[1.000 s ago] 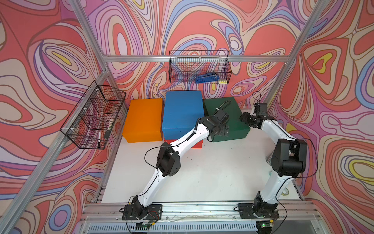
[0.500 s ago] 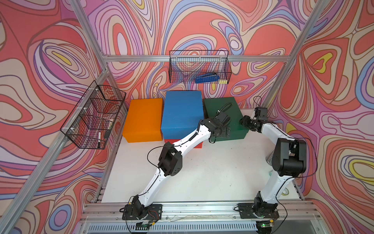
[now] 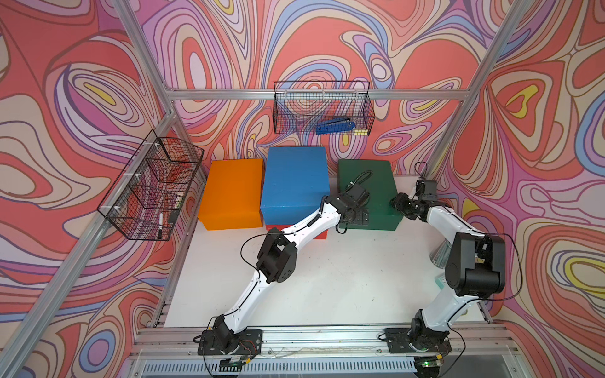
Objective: Stack the shoeboxes
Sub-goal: Pick up the shoebox from the center of the board.
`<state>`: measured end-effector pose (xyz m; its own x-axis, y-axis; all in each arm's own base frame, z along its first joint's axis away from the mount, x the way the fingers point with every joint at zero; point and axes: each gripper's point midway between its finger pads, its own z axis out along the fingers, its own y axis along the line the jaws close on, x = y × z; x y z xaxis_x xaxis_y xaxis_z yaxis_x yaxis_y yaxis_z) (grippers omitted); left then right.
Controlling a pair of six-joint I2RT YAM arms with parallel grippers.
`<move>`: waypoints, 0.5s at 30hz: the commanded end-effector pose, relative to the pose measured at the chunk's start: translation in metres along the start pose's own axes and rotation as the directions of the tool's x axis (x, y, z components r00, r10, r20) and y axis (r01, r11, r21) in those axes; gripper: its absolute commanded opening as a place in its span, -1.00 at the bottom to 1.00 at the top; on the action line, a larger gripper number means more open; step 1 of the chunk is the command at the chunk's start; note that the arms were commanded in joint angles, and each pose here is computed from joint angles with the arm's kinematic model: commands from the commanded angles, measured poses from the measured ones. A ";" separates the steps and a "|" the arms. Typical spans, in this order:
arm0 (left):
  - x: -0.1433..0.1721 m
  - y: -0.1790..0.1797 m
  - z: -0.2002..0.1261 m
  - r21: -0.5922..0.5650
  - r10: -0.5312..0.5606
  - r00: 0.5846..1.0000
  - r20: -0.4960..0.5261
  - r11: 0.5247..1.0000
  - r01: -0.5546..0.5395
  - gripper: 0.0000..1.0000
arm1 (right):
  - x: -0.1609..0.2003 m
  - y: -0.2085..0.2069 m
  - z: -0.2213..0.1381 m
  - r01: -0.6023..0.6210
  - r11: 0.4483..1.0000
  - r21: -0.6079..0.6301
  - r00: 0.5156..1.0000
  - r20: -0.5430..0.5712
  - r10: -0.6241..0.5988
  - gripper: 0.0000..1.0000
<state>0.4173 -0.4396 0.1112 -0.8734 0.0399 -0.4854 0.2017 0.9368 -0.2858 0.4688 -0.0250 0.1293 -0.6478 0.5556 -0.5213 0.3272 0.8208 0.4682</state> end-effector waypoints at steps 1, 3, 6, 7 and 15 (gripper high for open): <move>0.010 -0.031 -0.017 0.099 -0.001 1.000 -0.011 0.995 0.002 0.98 | 0.026 0.006 -0.014 -0.039 0.999 -0.015 0.997 -0.071 0.038 0.12; 0.016 -0.035 -0.021 0.103 0.010 1.000 -0.016 0.995 -0.008 0.98 | 0.030 0.000 -0.023 -0.040 0.999 0.014 0.997 -0.071 0.041 0.14; 0.026 -0.042 -0.025 0.114 0.024 0.999 -0.026 0.993 -0.021 0.98 | 0.034 -0.010 -0.038 -0.038 0.996 0.076 0.997 -0.062 0.043 0.20; 0.030 -0.045 -0.027 0.120 0.029 0.999 -0.031 0.992 -0.025 0.98 | 0.035 -0.012 -0.044 -0.036 0.995 0.091 0.998 -0.057 0.041 0.23; 0.035 -0.059 -0.045 0.154 0.046 0.999 -0.027 0.987 -0.041 0.98 | 0.025 -0.028 -0.066 -0.020 0.980 0.200 1.000 0.002 0.020 0.40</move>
<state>0.3499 -0.4827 0.1148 -0.8873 0.1399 -0.4395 0.3133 0.8821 -0.3517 0.4054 -0.0324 0.1509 -0.6439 0.5753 -0.5043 0.4332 0.8175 0.3796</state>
